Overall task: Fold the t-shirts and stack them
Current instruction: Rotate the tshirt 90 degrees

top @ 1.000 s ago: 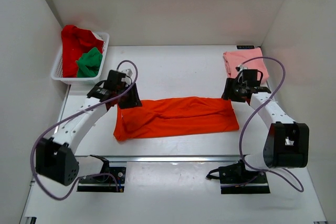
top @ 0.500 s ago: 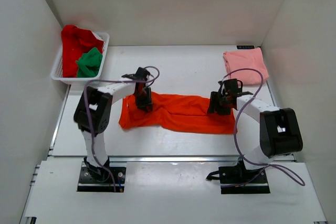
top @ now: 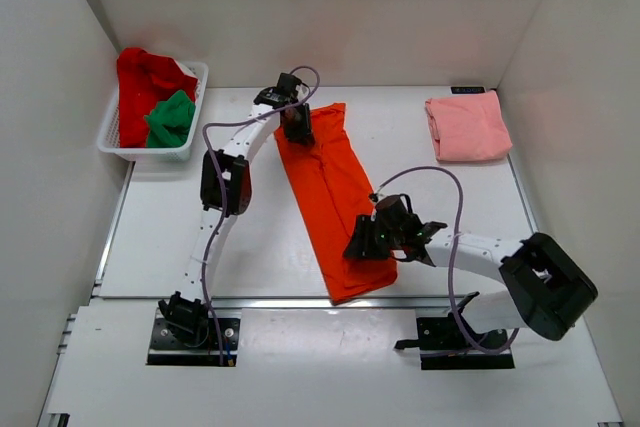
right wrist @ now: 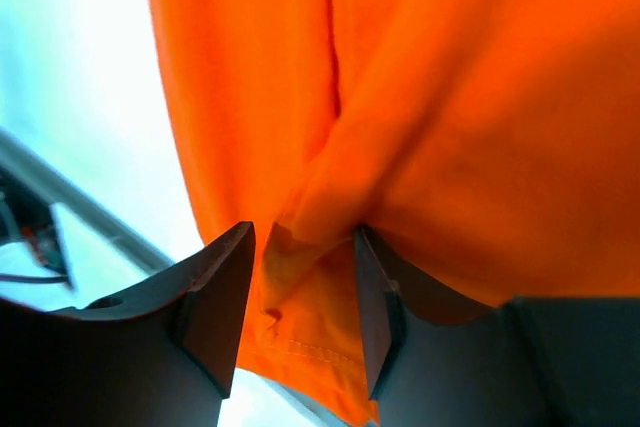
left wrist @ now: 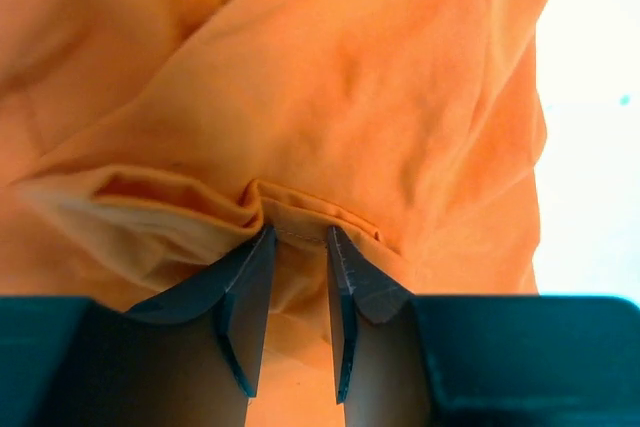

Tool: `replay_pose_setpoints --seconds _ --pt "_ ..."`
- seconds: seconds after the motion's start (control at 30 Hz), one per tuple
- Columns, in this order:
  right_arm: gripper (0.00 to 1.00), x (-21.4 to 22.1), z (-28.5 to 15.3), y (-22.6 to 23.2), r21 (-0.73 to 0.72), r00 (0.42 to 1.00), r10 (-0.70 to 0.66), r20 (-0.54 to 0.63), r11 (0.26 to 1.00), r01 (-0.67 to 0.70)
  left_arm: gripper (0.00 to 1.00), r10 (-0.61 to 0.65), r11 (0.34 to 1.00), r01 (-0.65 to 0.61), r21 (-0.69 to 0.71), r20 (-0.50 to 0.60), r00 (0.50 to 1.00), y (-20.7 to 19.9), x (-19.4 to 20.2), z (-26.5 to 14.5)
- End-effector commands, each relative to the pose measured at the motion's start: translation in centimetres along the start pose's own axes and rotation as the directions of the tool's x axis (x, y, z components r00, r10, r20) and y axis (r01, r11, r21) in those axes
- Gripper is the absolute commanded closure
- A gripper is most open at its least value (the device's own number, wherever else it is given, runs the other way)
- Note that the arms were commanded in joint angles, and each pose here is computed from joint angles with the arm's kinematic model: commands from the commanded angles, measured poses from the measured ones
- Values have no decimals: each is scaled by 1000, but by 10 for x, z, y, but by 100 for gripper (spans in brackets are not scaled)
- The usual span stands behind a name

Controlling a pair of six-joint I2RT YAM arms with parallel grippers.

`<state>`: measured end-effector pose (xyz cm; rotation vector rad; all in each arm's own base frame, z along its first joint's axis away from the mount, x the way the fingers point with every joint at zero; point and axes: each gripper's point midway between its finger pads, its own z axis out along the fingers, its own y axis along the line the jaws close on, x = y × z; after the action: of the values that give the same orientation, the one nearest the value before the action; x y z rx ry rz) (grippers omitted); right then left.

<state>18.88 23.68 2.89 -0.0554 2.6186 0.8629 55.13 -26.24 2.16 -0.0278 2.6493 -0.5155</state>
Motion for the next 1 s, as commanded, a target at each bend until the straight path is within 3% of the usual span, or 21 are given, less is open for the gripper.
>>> replay_pose_setpoints --seconds 0.0,0.13,0.37,0.53,0.73,0.9,0.97 --pt "57 2 20 20 -46 1000 22 -6 999 -22 60 -1 998 -3 -61 -66 998 34 20 3" --pt "54 16 37 46 -97 994 -95 -62 991 88 58 7 1000 -8 17 76 997 14 -31 -4" --pt "47 -12 27 73 -177 948 -309 70 932 317 58 -72 995 57 82 200 977 31 -72 -1" --pt "52 -25 -6 57 -188 968 -211 133 954 234 58 -77 992 51 117 237 968 29 -80 -2" --pt "57 21 -5 -4 -65 987 -156 -24 986 155 59 -73 991 44 129 233 970 27 -81 2" --pt "87 43 -16 -44 83 991 -82 -104 992 91 57 -64 991 34 131 233 970 26 -80 2" --pt "91 39 -21 -50 115 994 -65 -89 990 75 57 -66 990 35 135 237 969 25 -82 0"
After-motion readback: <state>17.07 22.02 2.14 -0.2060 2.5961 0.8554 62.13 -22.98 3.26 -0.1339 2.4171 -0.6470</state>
